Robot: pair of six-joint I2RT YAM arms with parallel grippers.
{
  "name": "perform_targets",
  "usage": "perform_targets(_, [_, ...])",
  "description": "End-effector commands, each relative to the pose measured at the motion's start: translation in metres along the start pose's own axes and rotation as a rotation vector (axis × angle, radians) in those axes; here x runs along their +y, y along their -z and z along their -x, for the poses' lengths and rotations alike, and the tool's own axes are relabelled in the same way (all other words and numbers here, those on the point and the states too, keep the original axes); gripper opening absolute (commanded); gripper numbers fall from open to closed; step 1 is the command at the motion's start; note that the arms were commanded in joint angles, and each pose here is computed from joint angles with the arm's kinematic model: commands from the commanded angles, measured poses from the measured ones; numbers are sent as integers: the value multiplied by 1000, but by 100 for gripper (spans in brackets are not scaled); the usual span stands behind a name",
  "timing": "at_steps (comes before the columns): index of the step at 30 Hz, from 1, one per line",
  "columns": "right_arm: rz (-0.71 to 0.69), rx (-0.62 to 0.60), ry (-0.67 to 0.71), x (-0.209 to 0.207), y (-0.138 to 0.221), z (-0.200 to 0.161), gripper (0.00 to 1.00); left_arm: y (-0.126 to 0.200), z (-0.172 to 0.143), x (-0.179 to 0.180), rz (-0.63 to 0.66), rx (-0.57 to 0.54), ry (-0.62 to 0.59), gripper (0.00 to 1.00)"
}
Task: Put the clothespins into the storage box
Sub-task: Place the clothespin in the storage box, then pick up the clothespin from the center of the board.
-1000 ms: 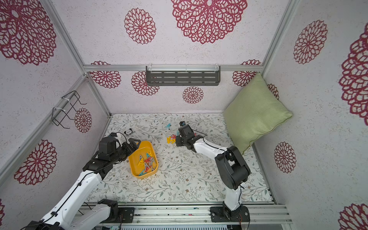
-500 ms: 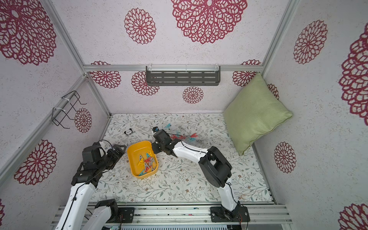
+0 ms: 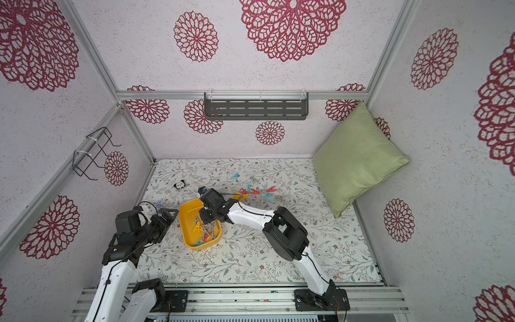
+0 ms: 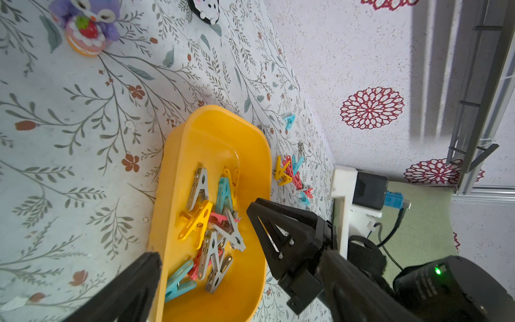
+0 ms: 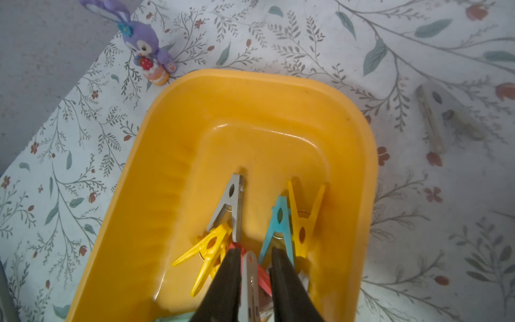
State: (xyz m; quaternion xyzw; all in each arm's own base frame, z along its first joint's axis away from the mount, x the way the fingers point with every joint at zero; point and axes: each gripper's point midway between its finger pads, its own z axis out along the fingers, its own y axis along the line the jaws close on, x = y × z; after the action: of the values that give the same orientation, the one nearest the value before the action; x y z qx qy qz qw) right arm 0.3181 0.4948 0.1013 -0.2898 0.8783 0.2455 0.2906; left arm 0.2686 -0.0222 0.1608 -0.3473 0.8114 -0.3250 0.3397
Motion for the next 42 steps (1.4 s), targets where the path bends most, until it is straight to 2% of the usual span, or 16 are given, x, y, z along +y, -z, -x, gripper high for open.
perform_targets(1, [-20, -95, 19, 0, 34, 35, 31, -4, 0, -8, -45, 10, -2, 97])
perform_targets(6, [-88, -151, 5, -26, 60, 47, 32, -11, -10, -20, -61, 29, -28, 97])
perform_targets(10, [-152, -198, -50, -68, 84, 53, 35, -23, -26, -35, -81, 67, -62, 97])
perform_targets(19, [-375, -254, -256, -208, 124, 44, 40, -51, -59, -69, -110, 154, -147, 97])
perform_targets(24, [-483, -267, -368, -281, 134, 38, 42, -63, -75, -88, -123, 192, -192, 97])
perform_targets(32, [-563, -211, -486, -358, 111, 27, 44, -80, -97, -102, -125, 243, -236, 97])
perform_targets(42, [-574, -143, -532, -387, 74, 17, 48, -91, -106, -98, -107, 263, -245, 97])
